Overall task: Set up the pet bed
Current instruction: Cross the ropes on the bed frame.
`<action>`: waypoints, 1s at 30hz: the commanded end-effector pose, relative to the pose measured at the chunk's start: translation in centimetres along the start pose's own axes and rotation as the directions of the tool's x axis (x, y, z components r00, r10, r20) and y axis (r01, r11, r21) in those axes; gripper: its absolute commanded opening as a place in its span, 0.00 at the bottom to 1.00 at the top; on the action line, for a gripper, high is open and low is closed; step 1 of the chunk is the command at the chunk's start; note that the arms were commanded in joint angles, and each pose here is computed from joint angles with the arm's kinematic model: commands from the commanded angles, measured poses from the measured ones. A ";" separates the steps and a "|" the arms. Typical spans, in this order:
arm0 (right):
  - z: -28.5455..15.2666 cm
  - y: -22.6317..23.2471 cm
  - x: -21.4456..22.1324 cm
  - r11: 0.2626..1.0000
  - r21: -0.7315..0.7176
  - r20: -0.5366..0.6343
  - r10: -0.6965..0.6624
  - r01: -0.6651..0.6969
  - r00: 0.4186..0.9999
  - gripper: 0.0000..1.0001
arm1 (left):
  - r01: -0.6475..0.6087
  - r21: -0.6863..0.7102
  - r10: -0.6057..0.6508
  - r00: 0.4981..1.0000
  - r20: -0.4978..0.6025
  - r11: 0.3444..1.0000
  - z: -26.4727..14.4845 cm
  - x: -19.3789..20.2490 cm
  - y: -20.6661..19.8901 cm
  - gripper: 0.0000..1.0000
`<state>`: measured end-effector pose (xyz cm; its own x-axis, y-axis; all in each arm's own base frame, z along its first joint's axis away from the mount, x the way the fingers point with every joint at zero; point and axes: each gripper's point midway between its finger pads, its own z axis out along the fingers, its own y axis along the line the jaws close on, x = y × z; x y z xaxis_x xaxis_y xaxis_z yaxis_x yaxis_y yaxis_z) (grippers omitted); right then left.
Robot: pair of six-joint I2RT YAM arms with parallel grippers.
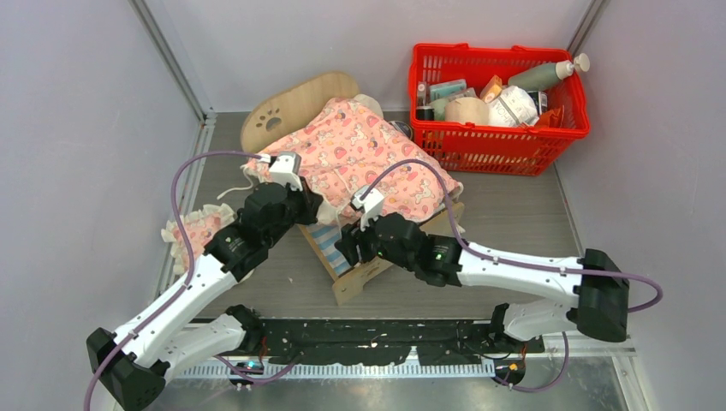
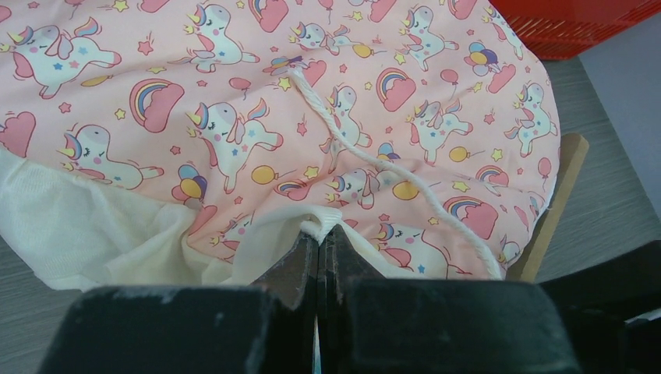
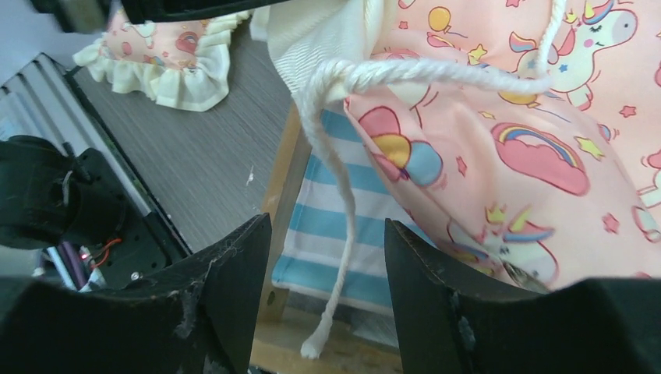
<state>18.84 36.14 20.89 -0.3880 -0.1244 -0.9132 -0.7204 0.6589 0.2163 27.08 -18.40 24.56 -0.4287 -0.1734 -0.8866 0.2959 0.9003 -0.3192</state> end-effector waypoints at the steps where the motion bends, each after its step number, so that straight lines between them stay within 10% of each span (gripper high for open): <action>1: 2.4 0.4 -3.3 0.999 0.041 0.115 0.003 -0.008 0.993 0.60 | 0.033 0.041 -0.036 0.997 0.074 0.999 -0.3 -2.8 -1.2 0.00; 9: 4.5 -0.8 -2.7 0.992 0.125 0.114 -0.007 -0.007 0.993 0.43 | 0.039 0.034 -0.042 0.996 0.084 0.999 -0.4 -3.3 -0.9 0.00; 13: 3.9 -0.5 -4.2 0.993 0.115 0.142 -0.036 0.020 0.989 0.06 | 0.042 0.040 -0.046 0.995 0.094 0.998 -0.5 -3.9 -1.0 0.00; 30: -1.6 2.4 -11.2 0.998 -0.061 0.345 0.003 0.019 0.939 0.05 | 0.058 0.088 -0.071 0.985 0.157 0.994 -2.6 -7.4 -1.9 0.00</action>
<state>21.16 38.16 28.25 -0.2116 0.0276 -0.9770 -0.7401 0.6483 0.1786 27.72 -17.73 29.62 -0.3607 -0.2495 -0.8987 0.3123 0.8756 -0.3684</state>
